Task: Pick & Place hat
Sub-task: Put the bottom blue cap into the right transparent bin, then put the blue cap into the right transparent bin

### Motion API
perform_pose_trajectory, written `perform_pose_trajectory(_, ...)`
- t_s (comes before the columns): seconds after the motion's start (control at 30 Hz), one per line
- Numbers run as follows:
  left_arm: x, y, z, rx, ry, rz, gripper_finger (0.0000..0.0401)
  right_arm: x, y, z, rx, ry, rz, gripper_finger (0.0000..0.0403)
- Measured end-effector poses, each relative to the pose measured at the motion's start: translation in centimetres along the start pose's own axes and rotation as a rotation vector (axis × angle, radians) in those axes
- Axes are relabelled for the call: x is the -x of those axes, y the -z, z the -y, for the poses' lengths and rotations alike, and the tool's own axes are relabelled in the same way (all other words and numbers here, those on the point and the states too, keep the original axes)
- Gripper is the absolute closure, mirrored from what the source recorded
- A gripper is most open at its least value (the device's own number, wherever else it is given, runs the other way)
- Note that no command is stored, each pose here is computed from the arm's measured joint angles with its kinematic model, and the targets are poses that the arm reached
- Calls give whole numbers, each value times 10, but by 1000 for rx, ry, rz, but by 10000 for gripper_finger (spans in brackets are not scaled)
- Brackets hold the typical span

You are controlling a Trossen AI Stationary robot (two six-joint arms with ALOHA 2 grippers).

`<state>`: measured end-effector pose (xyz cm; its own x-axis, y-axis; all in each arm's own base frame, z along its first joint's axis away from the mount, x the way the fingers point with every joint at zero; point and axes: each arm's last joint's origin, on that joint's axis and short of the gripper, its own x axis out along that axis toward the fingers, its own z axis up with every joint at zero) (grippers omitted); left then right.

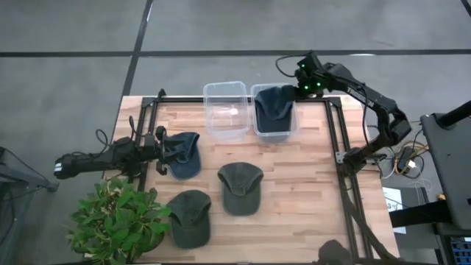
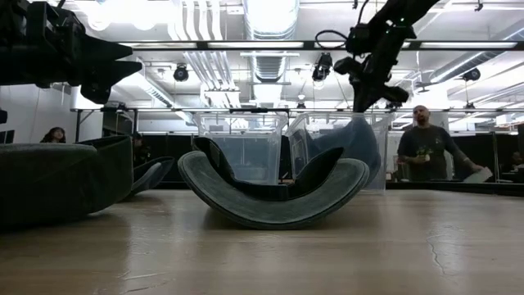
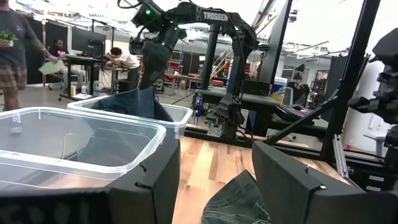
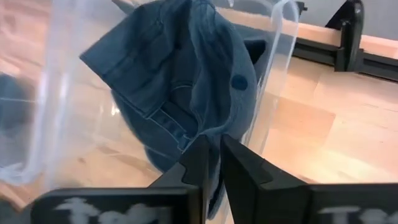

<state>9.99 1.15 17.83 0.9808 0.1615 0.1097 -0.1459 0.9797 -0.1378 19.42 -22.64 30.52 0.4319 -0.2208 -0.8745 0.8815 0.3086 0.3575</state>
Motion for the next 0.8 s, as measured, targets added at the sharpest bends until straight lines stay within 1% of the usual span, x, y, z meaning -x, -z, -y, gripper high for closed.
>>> perform_pose_trajectory(0.1,0,0,0,3,0,-1,208,-12,-2,1,7,28,-28,365)
perform_pose_trajectory(0.3,0,0,0,4,0,0,208,-36,-8,1,49,48,-78,365)
perform_pose_trajectory(0.43,0,0,0,5,0,-1,208,-39,-12,-1,60,49,-85,365)
perform_pose_trajectory(0.5,0,0,0,7,0,0,208,-31,-13,-4,73,40,-66,365)
perform_pose_trajectory(0.6,0,0,0,20,0,0,208,-7,-15,-9,93,16,-10,365)
perform_pose_trajectory(0.7,0,0,0,58,0,0,208,25,-12,-15,133,-13,58,365)
perform_pose_trajectory(0.8,0,0,0,100,0,0,208,61,3,-24,191,-94,123,365)
